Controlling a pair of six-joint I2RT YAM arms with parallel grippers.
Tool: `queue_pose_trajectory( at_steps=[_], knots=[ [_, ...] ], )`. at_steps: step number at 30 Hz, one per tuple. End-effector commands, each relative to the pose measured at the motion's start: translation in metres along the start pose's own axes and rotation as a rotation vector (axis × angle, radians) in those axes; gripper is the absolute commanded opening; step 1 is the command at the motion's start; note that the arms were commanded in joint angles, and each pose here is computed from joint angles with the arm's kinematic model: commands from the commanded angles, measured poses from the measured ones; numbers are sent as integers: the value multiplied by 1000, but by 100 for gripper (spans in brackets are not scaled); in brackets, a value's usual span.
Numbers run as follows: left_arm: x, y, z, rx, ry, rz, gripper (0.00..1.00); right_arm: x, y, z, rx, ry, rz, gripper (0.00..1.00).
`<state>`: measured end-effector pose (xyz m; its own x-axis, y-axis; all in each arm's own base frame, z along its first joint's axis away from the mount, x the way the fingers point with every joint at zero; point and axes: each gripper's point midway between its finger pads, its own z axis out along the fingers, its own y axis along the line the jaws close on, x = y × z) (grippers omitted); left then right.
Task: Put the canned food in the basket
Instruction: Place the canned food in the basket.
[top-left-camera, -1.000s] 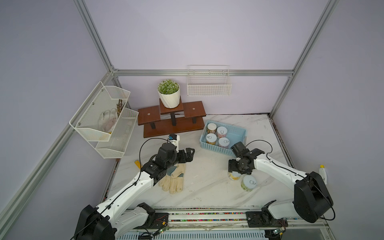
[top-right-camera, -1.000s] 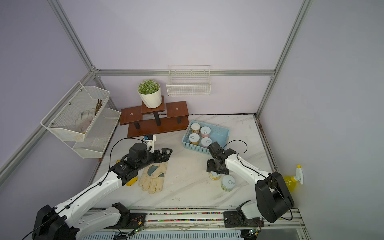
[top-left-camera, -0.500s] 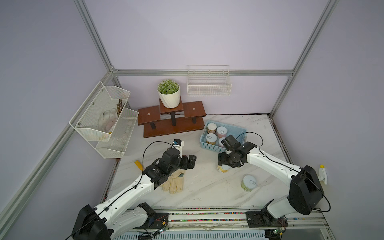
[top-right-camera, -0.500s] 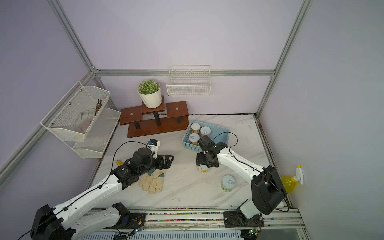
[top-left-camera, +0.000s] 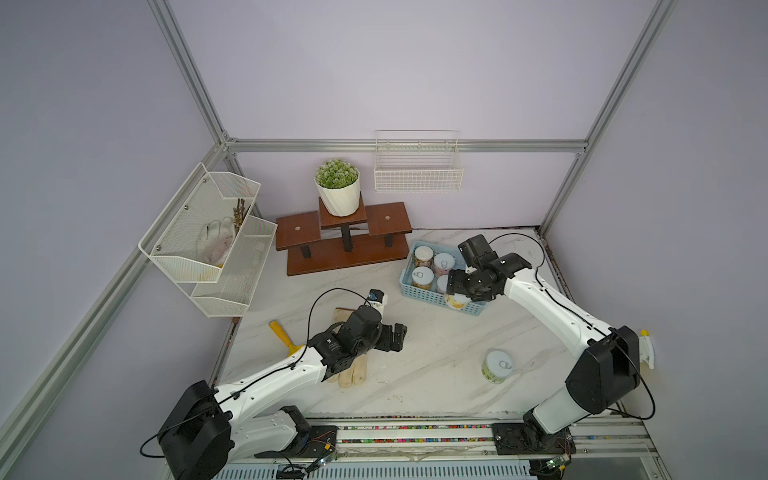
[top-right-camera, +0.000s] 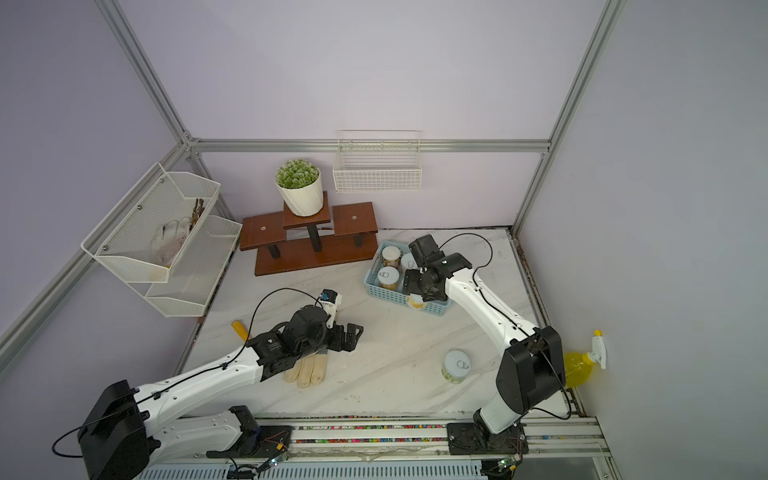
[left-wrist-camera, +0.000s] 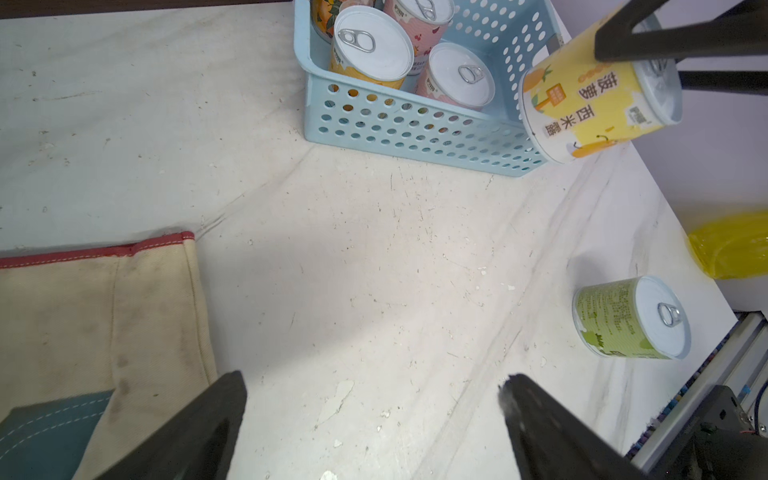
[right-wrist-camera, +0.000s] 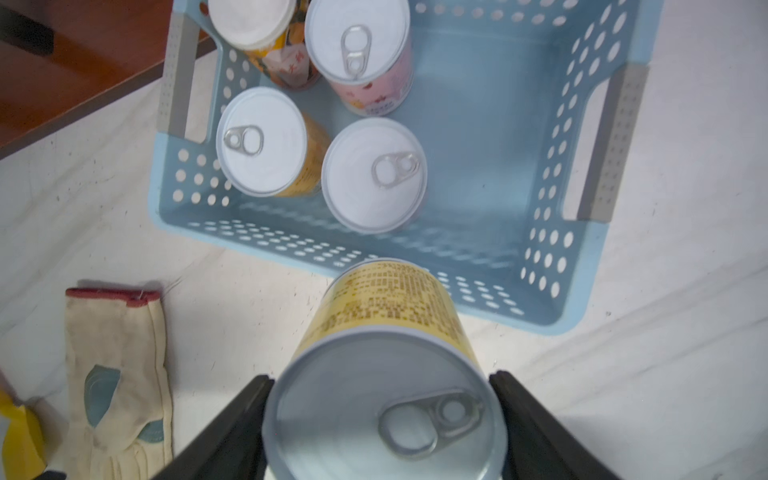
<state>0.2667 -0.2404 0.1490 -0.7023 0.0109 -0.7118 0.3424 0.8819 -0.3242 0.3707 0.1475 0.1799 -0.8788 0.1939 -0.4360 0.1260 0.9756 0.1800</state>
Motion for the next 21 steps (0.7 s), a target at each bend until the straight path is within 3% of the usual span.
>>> queue_pose_trajectory(
  at_steps=[1, 9, 21],
  knots=[
    [-43, -22, -5, 59, -91, 7, 100, -31, -8, -2, 48, -61, -12, 70],
    [-69, -5, -12, 89, -125, -70, 100, -75, -14, 22, 79, -84, 39, 69],
    [-59, 72, -51, -16, -191, -246, 100, -111, -29, 62, 106, -66, 98, 69]
  ],
)
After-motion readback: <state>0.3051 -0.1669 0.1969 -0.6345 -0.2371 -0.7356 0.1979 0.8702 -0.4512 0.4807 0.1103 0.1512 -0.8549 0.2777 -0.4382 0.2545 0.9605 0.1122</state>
